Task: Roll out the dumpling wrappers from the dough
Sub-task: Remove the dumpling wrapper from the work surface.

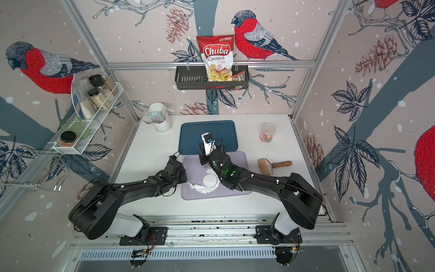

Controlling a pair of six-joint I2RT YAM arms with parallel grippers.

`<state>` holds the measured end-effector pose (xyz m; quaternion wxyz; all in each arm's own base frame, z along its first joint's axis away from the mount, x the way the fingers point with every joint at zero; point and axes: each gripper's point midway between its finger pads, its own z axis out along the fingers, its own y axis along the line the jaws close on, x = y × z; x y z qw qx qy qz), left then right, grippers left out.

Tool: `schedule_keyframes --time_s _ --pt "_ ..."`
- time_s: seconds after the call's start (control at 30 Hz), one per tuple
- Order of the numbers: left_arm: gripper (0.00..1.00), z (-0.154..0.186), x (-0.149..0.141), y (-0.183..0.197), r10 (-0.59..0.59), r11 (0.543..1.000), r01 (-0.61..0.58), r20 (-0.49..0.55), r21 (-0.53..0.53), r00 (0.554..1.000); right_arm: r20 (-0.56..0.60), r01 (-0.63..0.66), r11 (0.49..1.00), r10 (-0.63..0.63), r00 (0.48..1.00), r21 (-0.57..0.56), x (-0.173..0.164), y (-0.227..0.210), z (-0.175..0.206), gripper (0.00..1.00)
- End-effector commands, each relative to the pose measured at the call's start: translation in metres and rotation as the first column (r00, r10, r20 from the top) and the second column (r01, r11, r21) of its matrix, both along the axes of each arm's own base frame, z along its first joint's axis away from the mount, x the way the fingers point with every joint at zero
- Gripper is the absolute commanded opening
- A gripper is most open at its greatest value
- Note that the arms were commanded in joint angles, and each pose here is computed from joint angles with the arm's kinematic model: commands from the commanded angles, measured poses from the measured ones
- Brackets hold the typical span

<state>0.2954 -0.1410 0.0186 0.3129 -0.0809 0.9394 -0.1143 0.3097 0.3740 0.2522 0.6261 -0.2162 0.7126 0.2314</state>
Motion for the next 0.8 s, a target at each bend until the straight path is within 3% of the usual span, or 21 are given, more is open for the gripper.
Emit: schedule_keyframes --time_s 0.0,0.4,0.77 --pt "0.00 -0.010 -0.011 0.005 -0.015 1.000 0.016 -0.056 0.025 0.998 0.001 0.003 1.000 -0.003 1.000 0.030 0.004 0.001 0.004 0.00" --pt "0.00 -0.010 -0.011 0.009 0.010 0.999 -0.008 -0.051 0.038 0.999 -0.106 0.093 0.995 -0.096 0.990 -0.029 0.012 -0.040 -0.033 0.00" --pt "0.00 -0.011 -0.014 0.010 0.011 0.999 -0.009 -0.058 0.037 0.998 -0.090 0.330 0.938 -0.340 0.936 -0.108 0.029 -0.118 -0.046 0.00"
